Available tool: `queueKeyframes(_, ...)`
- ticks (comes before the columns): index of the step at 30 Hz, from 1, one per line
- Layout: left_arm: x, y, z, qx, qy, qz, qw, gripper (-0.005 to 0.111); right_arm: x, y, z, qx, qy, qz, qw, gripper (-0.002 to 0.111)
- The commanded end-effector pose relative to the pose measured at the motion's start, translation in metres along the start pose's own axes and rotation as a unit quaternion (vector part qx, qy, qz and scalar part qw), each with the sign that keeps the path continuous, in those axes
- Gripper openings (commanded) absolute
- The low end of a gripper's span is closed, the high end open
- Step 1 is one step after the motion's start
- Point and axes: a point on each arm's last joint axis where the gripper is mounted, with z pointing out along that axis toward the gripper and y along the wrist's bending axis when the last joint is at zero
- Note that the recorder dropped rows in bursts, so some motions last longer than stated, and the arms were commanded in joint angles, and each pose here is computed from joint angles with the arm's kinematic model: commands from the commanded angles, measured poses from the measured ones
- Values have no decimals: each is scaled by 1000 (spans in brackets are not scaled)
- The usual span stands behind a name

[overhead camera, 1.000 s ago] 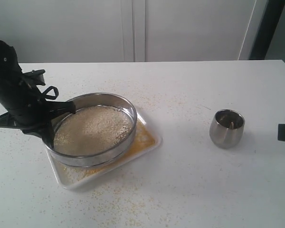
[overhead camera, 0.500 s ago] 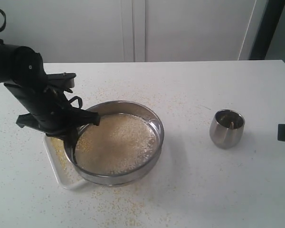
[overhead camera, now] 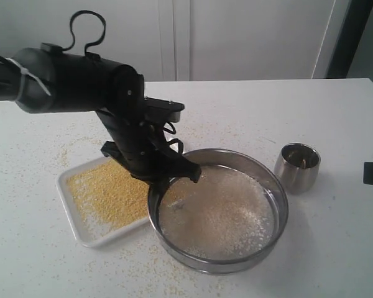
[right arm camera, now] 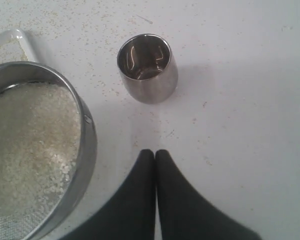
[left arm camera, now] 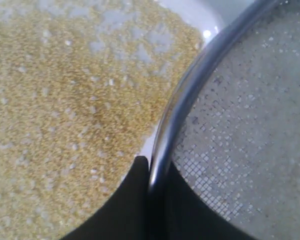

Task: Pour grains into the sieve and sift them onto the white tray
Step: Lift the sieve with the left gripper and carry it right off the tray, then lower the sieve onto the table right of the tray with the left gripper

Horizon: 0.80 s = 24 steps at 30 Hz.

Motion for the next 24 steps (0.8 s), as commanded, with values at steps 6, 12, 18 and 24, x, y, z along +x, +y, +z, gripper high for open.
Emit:
queueKeyframes(6, -8, -37, 22, 30, 13, 41, 999, 0, 1, 0, -1, 1, -2, -3, 1000, 0)
queueKeyframes(12, -6, -36, 37, 28, 28, 42, 998, 0, 1, 0, -1, 0, -3, -3, 1000, 0)
queueKeyframes(18, -4, -34, 48, 24, 39, 43, 998, 0, 1, 0, -1, 0, -3, -3, 1000, 0)
queueKeyframes(24, -8, -33, 49, 25, 19, 43, 999, 0, 1, 0, -1, 1, -2, -3, 1000, 0)
